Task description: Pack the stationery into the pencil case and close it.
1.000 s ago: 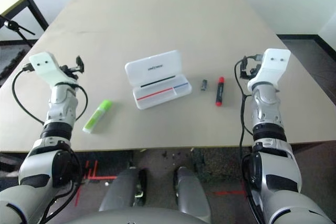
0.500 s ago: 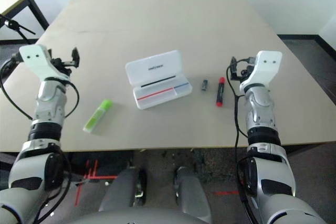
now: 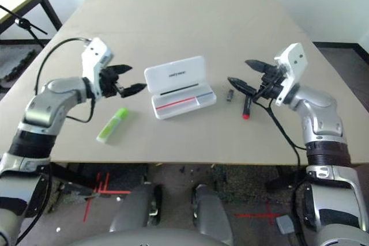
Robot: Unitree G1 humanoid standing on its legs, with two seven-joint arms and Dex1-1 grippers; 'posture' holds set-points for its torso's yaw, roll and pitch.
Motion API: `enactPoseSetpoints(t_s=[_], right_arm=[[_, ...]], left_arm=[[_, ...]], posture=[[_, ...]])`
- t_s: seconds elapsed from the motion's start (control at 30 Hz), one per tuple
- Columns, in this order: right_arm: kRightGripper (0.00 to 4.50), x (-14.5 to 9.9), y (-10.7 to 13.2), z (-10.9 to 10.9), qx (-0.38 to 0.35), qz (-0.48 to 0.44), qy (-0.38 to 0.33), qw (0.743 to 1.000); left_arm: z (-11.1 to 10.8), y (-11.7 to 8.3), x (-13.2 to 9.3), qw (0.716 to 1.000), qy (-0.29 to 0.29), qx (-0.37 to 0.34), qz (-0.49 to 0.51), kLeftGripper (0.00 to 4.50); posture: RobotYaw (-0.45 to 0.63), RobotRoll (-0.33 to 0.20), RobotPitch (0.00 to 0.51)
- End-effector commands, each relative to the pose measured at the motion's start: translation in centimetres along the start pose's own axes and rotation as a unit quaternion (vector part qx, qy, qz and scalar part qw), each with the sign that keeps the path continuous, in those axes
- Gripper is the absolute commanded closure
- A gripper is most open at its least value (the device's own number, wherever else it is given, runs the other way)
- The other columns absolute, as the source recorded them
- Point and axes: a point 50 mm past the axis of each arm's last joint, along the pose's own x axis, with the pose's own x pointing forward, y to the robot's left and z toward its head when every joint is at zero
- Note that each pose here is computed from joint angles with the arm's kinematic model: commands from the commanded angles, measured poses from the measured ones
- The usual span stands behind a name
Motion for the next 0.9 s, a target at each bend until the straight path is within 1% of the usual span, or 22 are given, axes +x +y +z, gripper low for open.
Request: enactPoseSetpoints(t_s=[0.03, 0.17, 0.27, 0.4, 0.63, 0.9], right_arm=[[0.0, -0.3, 0.5, 0.3, 0.005, 0.039, 0.015, 0.999], [0.0, -0.7, 0.8, 0.7, 0.0, 0.067, 0.028, 0.997], [0.0, -1.3, 0.8, 0.7, 0.001, 0.082, 0.043, 0.996], [0.0, -2.3, 0.5, 0.8, 0.0, 0.089, 0.064, 0.994], [0.0, -2.7, 0.5, 0.9, -0.003, 0.083, 0.068, 0.994], [0.0, -2.5, 0.8, 0.8, -0.004, 0.077, 0.059, 0.995]], left_arm=[[0.9, -1.1, 1.2, 0.998, 0.036, 0.015, -0.047, 0.05], [1.1, -2.6, 2.5, 0.993, 0.083, 0.013, -0.086, 0.05], [1.3, -3.6, 3.2, 0.988, 0.116, -0.012, -0.103, 0.05], [2.0, -5.0, 4.1, 0.985, 0.128, -0.009, -0.114, 0.05], [1.4, -7.0, 4.7, 0.98, 0.146, -0.001, -0.137, 0.05], [0.2, -7.6, 5.3, 0.976, 0.163, -0.003, -0.142, 0.05]], posture=[[0.3, 0.0, 0.09], [0.27, 0.0, 0.092], [0.26, 0.0, 0.096], [0.24, 0.0, 0.102], [0.23, 0.0, 0.108], [0.22, 0.0, 0.106]])
